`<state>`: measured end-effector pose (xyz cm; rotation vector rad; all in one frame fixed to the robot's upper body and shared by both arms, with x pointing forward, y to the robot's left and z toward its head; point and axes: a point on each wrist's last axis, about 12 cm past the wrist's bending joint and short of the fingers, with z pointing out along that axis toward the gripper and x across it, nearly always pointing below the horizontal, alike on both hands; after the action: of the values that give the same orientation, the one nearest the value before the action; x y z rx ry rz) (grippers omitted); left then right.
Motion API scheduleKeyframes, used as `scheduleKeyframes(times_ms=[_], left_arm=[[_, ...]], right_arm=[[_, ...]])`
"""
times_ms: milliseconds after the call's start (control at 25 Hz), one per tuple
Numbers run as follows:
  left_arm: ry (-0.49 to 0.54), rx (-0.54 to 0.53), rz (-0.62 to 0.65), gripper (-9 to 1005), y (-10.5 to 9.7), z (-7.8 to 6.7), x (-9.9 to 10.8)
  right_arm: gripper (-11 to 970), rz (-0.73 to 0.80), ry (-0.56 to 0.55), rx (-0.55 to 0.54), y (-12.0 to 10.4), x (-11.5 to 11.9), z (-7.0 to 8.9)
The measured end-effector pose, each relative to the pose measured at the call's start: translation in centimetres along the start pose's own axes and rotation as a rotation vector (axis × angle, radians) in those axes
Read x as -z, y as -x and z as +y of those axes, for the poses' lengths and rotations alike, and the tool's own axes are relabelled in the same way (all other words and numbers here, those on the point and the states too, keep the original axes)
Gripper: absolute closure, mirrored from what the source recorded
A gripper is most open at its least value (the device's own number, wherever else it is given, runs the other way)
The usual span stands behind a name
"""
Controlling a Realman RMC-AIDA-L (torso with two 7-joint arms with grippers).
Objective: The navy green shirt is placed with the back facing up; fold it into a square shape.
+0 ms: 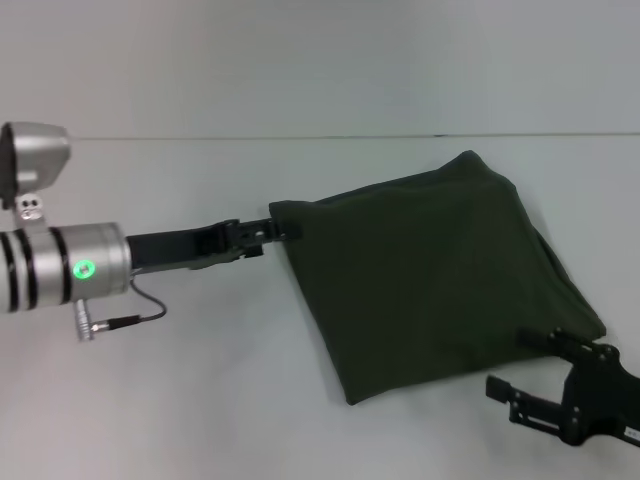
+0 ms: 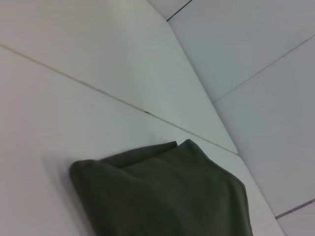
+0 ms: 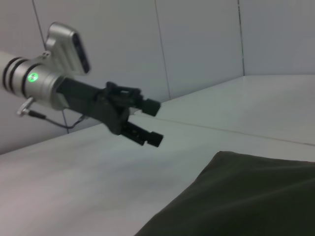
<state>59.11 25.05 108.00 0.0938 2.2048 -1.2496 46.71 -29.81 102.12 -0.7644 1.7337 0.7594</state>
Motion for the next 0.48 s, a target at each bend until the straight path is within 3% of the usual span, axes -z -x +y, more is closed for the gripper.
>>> scheduleKeyframes(times_ms=[160,480], left_arm=[[0.041,0.031,0.026,47,0.0,-0.4,-1.7],[0.152,0.126,0.008,46,-0.5,0.2,-3.3]], right_arm=[[125,0.007,0.002,0.048,-0.5,0.7,0.3],[125,0.033,0.009,0.073,-0.8,1.0,0.4]])
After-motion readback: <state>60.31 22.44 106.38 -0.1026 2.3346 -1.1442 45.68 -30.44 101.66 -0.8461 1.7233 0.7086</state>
